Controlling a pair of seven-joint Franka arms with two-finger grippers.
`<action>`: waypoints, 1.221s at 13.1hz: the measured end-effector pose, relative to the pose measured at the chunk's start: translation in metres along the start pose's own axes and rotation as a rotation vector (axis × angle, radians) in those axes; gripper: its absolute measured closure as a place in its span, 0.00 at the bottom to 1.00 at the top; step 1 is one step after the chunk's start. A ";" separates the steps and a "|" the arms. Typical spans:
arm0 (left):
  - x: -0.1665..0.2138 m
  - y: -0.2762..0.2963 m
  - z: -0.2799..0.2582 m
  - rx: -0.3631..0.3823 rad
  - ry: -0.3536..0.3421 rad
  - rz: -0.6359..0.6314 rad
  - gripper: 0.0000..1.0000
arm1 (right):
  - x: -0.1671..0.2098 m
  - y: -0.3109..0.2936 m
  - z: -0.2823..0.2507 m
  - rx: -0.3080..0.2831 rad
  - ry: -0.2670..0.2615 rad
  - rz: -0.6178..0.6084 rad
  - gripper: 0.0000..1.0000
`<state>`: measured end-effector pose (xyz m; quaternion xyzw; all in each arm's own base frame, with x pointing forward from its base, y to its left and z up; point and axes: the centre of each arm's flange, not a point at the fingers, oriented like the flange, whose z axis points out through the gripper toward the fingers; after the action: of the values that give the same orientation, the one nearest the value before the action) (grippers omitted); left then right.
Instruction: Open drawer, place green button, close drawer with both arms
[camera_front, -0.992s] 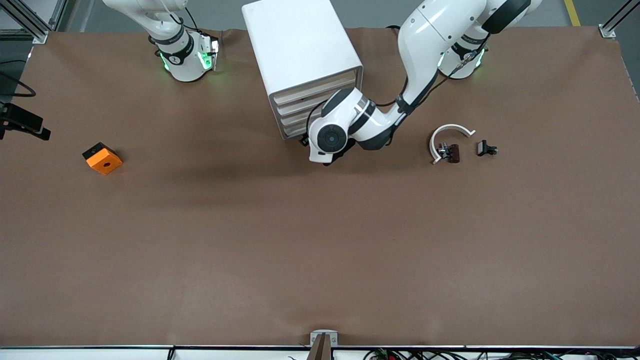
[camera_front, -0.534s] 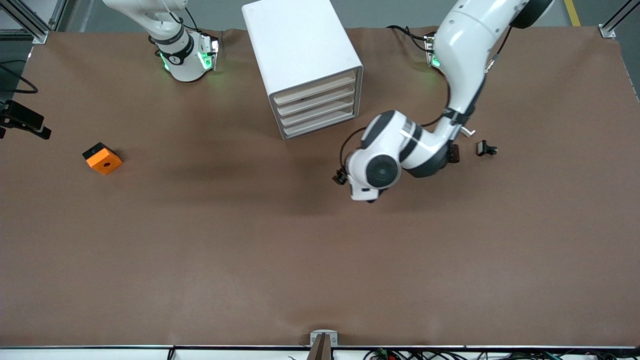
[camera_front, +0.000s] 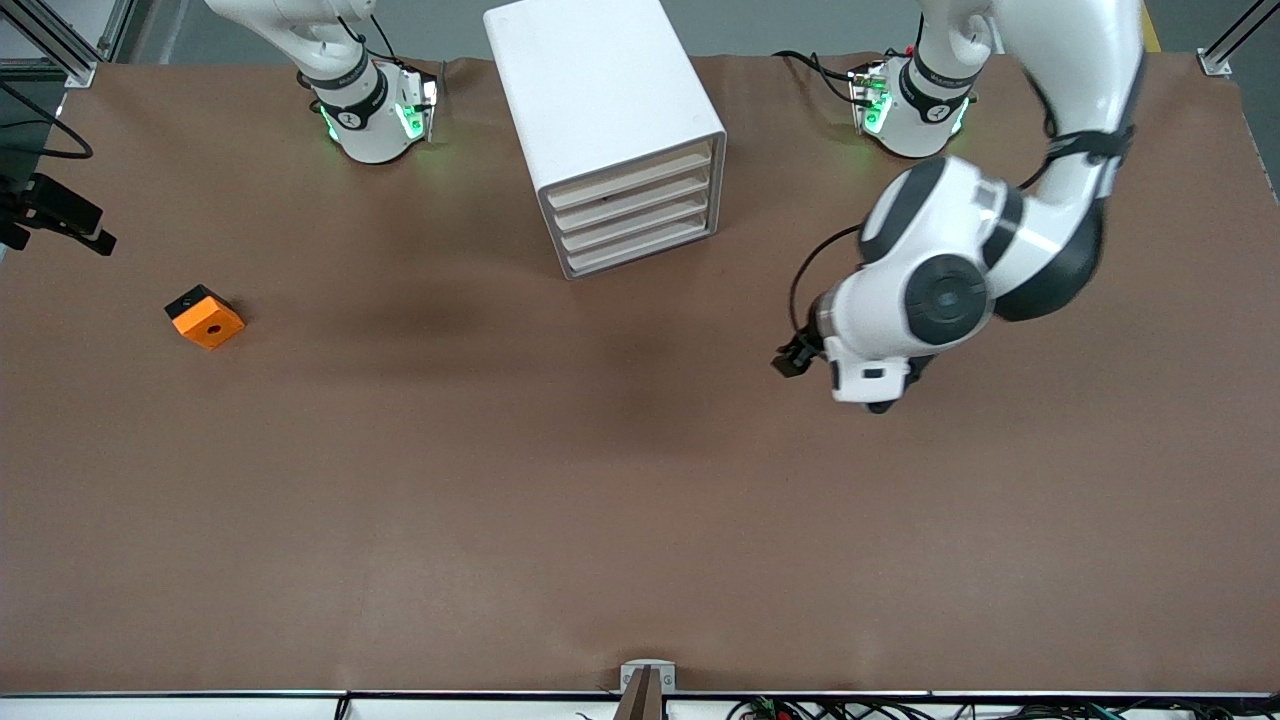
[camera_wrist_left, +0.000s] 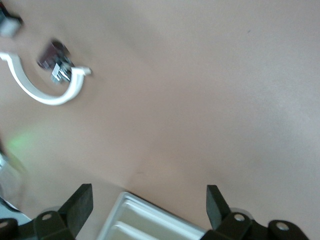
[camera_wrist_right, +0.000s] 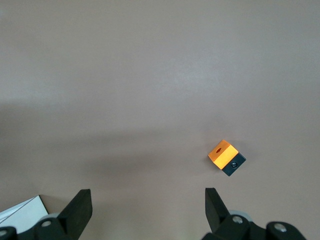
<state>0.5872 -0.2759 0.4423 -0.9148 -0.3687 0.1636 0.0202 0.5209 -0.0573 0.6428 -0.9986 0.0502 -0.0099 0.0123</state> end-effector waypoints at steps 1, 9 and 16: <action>0.009 -0.018 -0.018 0.002 -0.002 0.049 0.00 | 0.000 0.000 0.000 0.000 -0.001 0.002 0.00; 0.063 -0.189 -0.104 -0.006 0.023 0.469 0.00 | -0.001 0.001 0.001 0.009 -0.009 0.011 0.00; 0.137 -0.275 -0.109 0.006 0.127 0.782 0.00 | -0.004 -0.001 -0.004 0.016 -0.008 0.011 0.00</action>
<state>0.5303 0.0259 0.5498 -0.9944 0.0098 0.1033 -0.0184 0.5173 -0.0566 0.6471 -0.9982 0.0558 -0.0062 0.0208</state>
